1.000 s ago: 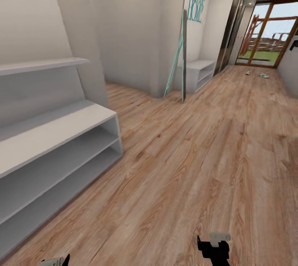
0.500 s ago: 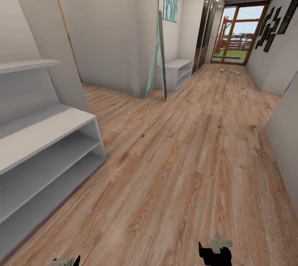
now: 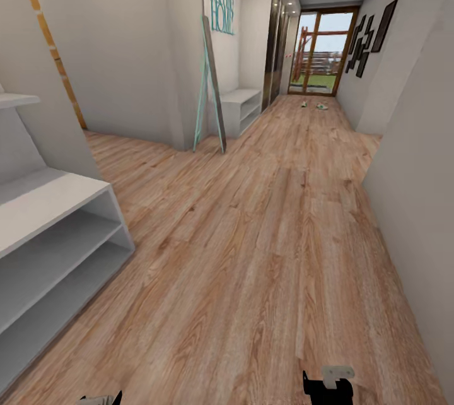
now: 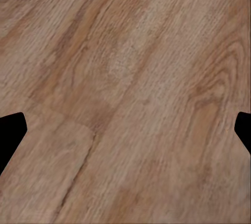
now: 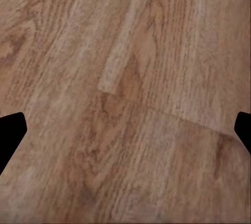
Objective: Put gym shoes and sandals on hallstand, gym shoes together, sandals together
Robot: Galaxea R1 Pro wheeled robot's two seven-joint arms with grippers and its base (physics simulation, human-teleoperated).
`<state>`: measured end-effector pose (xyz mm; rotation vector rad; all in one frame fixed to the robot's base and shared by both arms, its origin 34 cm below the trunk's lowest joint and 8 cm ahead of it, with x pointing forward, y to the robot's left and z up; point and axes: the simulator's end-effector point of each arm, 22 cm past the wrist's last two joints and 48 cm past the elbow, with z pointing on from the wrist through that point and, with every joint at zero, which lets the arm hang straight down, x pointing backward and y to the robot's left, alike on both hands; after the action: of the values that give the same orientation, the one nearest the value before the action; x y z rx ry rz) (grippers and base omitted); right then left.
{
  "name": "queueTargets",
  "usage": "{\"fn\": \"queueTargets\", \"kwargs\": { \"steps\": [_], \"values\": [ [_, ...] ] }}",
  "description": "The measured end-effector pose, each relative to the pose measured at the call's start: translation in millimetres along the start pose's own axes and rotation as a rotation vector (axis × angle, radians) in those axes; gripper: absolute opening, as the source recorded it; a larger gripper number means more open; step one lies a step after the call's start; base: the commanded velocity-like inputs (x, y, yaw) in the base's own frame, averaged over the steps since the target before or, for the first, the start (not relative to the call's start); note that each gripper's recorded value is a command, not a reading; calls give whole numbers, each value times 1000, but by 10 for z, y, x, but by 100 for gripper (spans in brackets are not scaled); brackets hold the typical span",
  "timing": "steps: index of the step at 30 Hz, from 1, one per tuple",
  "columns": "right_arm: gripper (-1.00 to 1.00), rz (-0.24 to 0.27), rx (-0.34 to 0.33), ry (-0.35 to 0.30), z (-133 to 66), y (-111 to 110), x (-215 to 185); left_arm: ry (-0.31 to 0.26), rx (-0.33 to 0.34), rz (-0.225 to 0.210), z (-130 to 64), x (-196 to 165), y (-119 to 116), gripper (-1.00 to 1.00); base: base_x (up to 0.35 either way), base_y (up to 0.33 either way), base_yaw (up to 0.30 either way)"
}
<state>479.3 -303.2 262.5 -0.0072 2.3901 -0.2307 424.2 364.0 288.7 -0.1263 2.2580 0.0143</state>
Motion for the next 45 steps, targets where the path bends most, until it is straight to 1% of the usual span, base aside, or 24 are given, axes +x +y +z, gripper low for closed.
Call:
{"fn": "queueTargets", "kwargs": {
  "steps": [9, 30, 35, 45],
  "values": [
    [100, 0, -2, 0, -4, 12, -1, -1, -1, -2, -2, -4, 3, 100, 158, 0, -300],
    [100, 3, -6, -1, -8, 52, -6, -3, -3, -4, -2, -7, 6, 100, 329, 0, -292],
    [100, 4, -8, -2, -8, 67, -11, -3, -2, -4, -3, -7, 6, 100, 338, 0, -137],
    [100, 0, -16, 0, -10, 87, -4, -3, -2, -3, -3, -6, 6, 100, 338, 0, -17]
  ]
}}
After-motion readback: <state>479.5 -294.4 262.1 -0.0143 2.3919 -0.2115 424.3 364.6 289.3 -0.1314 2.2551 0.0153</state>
